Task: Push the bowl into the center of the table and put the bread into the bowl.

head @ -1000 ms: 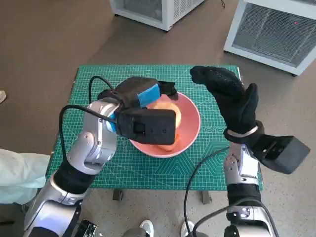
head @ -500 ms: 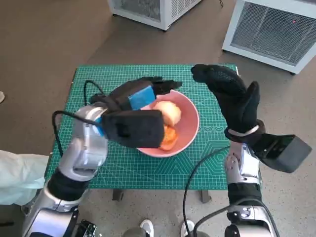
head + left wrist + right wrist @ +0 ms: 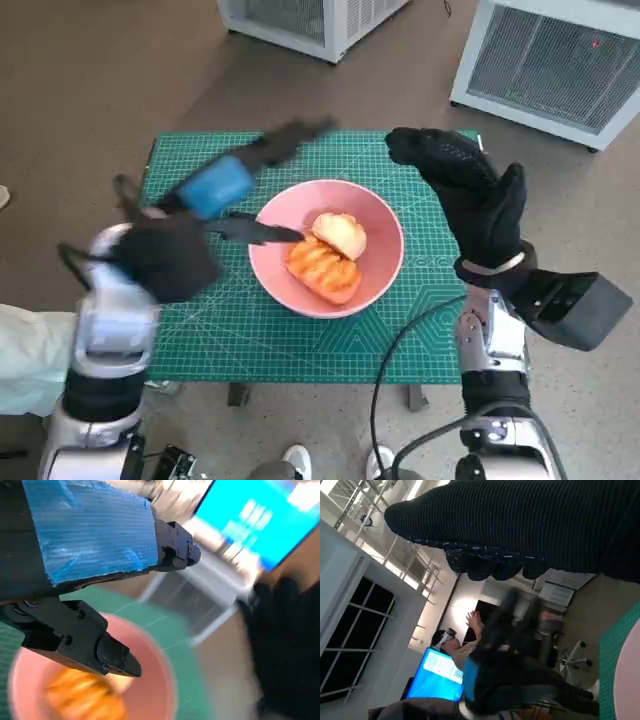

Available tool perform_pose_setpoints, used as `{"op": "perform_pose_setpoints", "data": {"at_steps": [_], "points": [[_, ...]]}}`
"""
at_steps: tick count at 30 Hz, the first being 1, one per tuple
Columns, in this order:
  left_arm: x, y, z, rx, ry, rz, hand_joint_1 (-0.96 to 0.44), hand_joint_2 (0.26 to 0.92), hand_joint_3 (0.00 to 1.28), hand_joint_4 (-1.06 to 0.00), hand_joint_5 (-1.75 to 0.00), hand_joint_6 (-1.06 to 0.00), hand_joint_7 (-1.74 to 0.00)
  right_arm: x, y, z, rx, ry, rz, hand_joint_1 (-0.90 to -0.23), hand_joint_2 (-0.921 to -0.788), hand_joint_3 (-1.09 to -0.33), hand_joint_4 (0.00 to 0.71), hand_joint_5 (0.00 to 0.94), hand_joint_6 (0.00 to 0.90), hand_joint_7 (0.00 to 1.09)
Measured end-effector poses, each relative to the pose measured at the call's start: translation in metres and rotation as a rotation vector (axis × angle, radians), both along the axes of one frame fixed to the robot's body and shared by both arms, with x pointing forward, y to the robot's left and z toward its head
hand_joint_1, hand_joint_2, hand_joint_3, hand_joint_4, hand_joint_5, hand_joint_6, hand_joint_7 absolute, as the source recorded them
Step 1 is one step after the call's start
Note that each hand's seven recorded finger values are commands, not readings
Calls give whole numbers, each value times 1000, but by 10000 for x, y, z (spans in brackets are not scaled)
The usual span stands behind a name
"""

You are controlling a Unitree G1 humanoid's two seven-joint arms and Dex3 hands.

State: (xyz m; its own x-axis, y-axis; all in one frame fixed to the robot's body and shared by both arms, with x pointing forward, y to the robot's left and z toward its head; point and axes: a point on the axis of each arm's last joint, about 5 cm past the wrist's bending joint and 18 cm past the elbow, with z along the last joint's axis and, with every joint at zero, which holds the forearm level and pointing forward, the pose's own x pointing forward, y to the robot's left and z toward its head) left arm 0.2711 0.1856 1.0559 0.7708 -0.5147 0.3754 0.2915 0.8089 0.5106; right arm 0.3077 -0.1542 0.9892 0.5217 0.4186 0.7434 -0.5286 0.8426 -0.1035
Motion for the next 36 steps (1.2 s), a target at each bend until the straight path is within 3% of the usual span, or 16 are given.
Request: {"op": "perform_pose_setpoints", "data": {"at_steps": [6,12,22,36], "points": [[-32,28,-207,-260,-108,-26,-502,918,148,-150,-42,-264,-66,-2,14,84,-10,-13,-8,-707,-921,-731,177,1,-1,594],[-41,12,-371,-403,-149,-19,-570,921,217,-179,-40,-275,-76,-9,36,178,-16,-35,-23,-701,-921,-732,186,5,-1,610],[-93,-6,-479,-485,-175,-20,-623,921,273,-191,-28,-274,-76,8,75,266,-50,-79,-48,-707,-921,-746,196,9,-1,610],[-128,5,-508,-537,-202,-34,-614,921,283,-189,-16,-272,-74,24,98,239,-85,-91,-89,-692,-921,-765,197,8,-1,613]]}}
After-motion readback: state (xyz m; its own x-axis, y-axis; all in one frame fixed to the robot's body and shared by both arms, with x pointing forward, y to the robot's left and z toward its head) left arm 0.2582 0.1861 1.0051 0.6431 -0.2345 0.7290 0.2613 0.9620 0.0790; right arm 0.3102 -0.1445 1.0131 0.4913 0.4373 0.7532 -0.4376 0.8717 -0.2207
